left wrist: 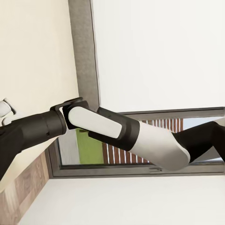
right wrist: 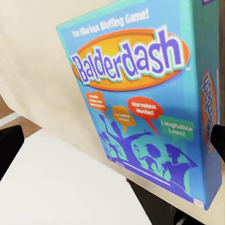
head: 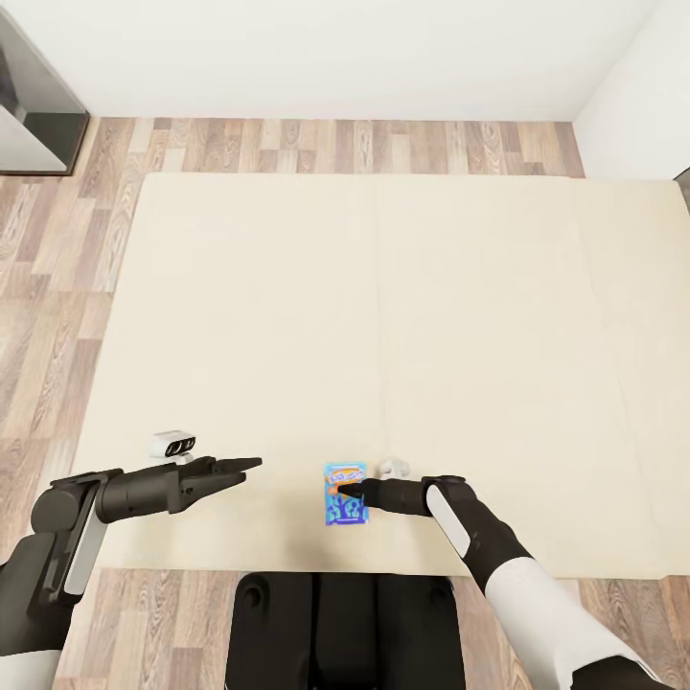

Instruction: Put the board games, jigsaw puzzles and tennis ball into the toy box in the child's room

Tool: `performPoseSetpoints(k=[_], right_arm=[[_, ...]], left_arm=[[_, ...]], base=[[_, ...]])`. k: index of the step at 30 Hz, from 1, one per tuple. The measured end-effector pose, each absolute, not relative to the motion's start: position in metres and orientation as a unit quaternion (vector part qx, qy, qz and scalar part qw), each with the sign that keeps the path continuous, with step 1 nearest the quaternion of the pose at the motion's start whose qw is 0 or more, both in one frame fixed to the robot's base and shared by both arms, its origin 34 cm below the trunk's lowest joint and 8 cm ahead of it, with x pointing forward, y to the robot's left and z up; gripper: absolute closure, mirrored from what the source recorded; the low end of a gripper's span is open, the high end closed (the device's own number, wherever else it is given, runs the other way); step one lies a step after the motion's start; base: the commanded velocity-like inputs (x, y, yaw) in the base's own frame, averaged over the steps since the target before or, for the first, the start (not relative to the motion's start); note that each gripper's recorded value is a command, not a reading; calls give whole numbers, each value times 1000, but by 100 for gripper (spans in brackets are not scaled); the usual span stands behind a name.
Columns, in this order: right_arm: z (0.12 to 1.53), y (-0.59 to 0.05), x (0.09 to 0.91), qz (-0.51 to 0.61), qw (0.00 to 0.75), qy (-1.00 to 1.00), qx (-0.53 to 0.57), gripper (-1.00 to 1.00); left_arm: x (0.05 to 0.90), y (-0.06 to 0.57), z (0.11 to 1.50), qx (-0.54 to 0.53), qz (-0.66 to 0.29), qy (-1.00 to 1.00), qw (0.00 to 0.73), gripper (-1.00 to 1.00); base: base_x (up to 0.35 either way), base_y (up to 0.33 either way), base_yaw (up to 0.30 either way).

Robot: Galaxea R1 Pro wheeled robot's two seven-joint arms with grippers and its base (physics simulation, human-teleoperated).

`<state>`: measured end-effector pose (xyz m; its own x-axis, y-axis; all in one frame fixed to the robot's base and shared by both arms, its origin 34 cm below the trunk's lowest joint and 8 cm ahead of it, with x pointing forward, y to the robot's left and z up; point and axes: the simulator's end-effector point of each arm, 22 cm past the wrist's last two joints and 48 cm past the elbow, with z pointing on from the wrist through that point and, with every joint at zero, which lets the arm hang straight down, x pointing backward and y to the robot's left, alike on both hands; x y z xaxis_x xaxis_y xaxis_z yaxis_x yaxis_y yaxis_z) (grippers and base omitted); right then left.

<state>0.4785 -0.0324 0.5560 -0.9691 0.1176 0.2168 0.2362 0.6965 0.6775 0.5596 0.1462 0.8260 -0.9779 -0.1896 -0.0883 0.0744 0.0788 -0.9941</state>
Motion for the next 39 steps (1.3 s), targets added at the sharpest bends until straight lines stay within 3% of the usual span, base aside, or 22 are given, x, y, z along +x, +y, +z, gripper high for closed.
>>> performPoseSetpoints(k=[39], right_arm=[[560,-28,482,-388,75,-914,-95,-100]], left_arm=[[560,146,826,-40,-678,728,98,-100]], base=[[0,72,0]])
